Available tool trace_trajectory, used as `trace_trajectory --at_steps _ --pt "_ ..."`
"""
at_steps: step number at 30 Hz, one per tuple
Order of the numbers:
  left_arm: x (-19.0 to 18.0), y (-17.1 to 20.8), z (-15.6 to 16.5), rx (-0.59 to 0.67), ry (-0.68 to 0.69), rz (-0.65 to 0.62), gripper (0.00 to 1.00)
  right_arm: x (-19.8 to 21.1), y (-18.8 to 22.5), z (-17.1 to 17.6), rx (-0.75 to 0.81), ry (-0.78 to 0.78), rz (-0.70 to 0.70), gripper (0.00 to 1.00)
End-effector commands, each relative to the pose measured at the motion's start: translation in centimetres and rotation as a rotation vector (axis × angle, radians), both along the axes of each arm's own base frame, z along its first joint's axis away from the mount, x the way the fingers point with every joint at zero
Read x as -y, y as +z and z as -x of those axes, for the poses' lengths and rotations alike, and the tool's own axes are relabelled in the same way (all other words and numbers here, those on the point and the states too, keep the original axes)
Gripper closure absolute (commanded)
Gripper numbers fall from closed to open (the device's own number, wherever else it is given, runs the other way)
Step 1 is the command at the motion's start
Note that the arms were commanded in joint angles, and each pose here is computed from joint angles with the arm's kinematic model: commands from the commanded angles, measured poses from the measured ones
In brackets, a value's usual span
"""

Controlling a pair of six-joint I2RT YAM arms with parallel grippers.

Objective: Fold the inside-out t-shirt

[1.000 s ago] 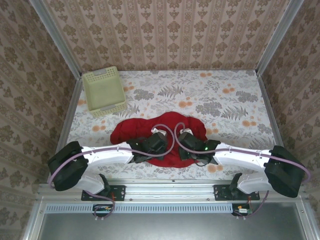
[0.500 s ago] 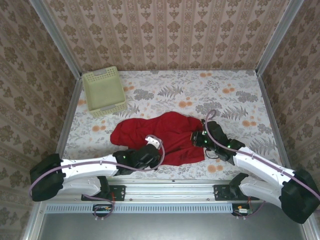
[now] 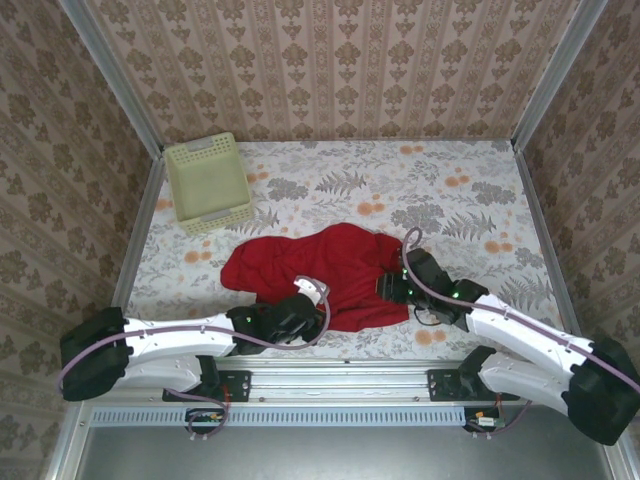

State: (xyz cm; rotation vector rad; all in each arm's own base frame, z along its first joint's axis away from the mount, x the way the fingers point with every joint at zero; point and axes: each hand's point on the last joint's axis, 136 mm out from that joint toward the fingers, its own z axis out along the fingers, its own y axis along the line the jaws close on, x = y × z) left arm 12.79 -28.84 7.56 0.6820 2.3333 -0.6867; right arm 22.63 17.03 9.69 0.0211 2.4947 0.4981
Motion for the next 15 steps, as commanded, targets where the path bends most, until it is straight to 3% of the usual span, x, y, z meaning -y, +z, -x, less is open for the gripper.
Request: trace_trajectory --at_steps 1,9,15 --pt "1.0 0.0 0.6 0.009 -0.053 0.013 1.00 0.7 -0.3 2.1 -0.011 0.015 0.116 0.48" --pt "2.5 -0.3 0.9 -0.002 -0.090 -0.006 1.00 -2.5 -3.1 2.8 -0.055 0.029 0.115 0.56" --pt "2.7 -0.8 1.2 -0.015 -0.107 -0.021 1.00 1.8 -6.1 3.8 -0.133 -0.106 0.271 0.63"
